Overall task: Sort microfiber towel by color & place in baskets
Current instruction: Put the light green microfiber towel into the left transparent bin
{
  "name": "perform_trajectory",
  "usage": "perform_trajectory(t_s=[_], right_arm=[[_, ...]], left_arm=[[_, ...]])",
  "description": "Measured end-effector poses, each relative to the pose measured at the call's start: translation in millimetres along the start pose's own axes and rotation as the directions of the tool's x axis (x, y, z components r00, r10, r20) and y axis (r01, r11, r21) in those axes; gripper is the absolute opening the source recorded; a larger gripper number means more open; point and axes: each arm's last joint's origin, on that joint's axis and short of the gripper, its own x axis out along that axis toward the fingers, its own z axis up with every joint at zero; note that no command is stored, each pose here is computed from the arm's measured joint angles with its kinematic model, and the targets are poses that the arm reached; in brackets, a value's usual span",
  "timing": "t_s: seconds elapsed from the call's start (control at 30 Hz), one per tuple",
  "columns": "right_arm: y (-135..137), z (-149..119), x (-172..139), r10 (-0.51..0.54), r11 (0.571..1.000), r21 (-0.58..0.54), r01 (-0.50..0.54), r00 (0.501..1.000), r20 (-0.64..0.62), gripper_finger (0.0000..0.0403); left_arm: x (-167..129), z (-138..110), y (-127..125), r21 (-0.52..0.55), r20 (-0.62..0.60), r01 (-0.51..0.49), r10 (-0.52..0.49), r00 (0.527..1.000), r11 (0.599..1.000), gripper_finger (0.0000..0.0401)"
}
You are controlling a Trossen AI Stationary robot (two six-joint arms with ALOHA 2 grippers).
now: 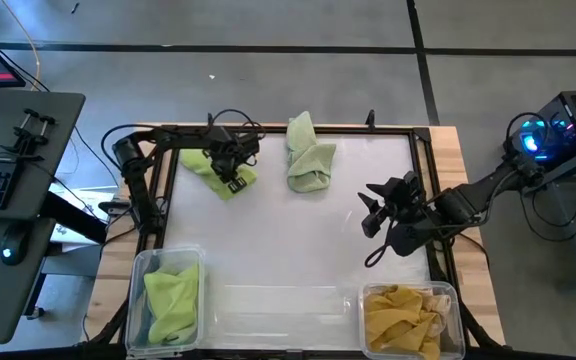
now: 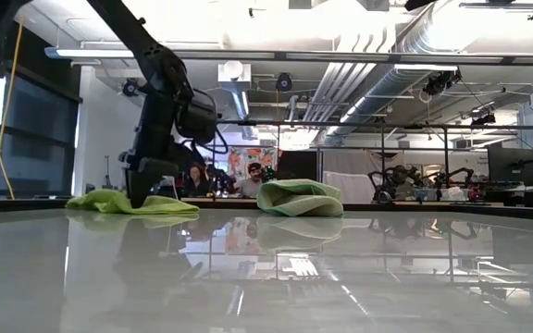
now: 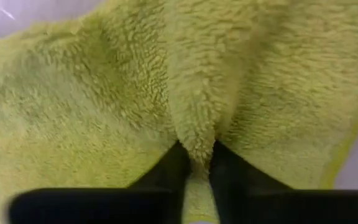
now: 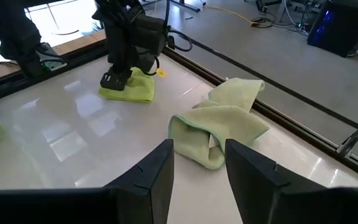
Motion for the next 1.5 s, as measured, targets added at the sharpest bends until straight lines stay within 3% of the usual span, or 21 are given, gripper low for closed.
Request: perform_trajectory(t_s=[0.1,0.3,0.5,0.67,0.8,0.97,1.1,1.23,1.5], right_arm=[[-0.1,0.0,0.1,-0.002,1.000,-0.010,0.003,1.000,0.002,0.0139],[-1.1,-0.3,0.1,-0.014,1.000,-0.022,0.014,1.000,0.008,0.0139],[-3.5,0.6,2.0,-0.045,0.996,-0.073,0.047,0.999,0.025,0.0139],[-8.2,5.0,10.6,-0.089,0.992,-0.092,0.090,0.996,0.021,0.0139],[-12.4,9.3,18.8,-0.122,0.988,-0.097,0.122,0.993,0.010,0.0139],[-12.8,14.5,26.9,-0.099,0.994,-0.052,0.098,0.995,-0.027,0.0139],[-9.3,19.5,32.0,-0.032,0.999,0.032,0.034,0.998,-0.058,0.0139],[-3.9,25.0,33.8,0.041,0.993,0.112,-0.035,0.998,-0.052,0.0139],[3.6,26.9,33.7,0.125,0.959,0.262,-0.105,0.990,-0.062,0.0139]], left_arm=[[-5.6,-1.7,-3.3,0.013,0.024,0.002,-0.002,1.000,1.000,0.0010],[-43.9,-24.5,-15.3,0.074,0.085,-0.012,0.006,0.996,0.997,0.0005],[-135.7,-64.7,-40.6,0.294,0.279,-0.039,-0.047,0.959,0.955,0.0002],[-218.3,-105.7,-59.6,0.445,0.512,-0.068,-0.191,0.838,0.893,0.0001],[-268.5,-133.5,-66.3,0.466,0.632,-0.033,-0.307,0.712,0.884,0.0001],[-311.2,-162.3,-72.5,0.466,0.726,-0.005,-0.380,0.573,0.885,0.0001],[-328.8,-186.1,-78.8,0.509,0.733,0.010,-0.440,0.519,0.860,0.0001],[-338.3,-212.1,-81.0,0.574,0.689,0.045,-0.511,0.514,0.818,0.0001],[-326.0,-271.3,-96.9,0.684,0.442,0.188,-0.606,0.662,0.705,0.0001]])
